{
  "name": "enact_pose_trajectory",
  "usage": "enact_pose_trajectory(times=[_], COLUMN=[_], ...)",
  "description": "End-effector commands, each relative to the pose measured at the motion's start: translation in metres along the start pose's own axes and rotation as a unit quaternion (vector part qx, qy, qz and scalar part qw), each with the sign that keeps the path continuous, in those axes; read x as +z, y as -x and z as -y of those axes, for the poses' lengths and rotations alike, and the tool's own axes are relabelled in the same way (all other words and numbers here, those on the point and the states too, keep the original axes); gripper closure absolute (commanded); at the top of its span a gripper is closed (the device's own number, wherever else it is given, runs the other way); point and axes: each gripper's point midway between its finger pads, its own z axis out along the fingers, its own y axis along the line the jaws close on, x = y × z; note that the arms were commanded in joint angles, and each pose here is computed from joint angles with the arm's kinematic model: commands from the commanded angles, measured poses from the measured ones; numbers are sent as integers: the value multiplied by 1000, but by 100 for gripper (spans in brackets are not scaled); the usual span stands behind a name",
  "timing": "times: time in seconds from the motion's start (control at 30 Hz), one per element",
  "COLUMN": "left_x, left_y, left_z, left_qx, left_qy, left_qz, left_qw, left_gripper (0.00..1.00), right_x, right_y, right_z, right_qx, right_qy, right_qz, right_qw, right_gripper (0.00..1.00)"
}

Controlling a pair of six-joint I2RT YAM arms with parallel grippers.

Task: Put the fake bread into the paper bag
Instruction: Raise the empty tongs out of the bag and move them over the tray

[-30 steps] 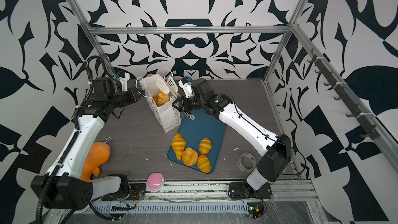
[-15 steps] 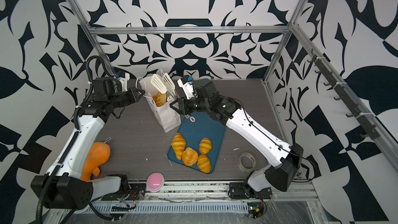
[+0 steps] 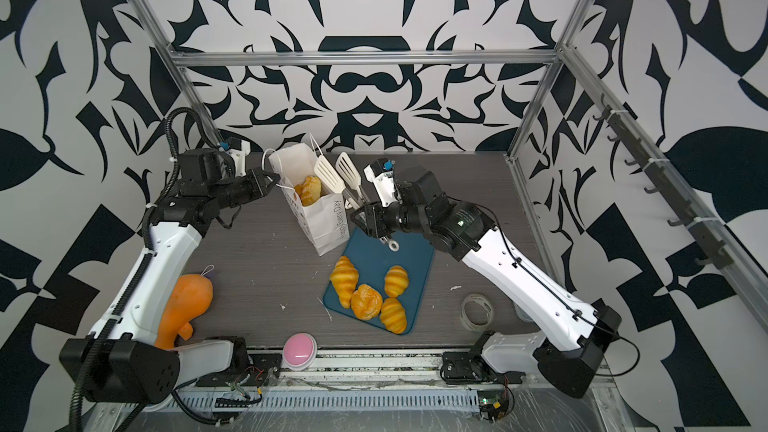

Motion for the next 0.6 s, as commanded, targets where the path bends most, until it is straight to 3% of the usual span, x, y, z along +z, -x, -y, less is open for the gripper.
enact_pose_trajectory(times=[0.0,0.57], left_x=[0,0], left_y=[-3,-4], left_z=[0,2], left_qx=[-5,-8], left_qy=[-5,-11], left_qz=[-3,-4], left_qw=[1000,1000], left_gripper=[100,100], right_x=[-23,-28], right_y=[3,-89], right_z=[3,61], right_qx=[-12,45], right_qy=[-20,-121], right_qz=[28,-84], right_qw=[999,988], right_gripper=[54,54])
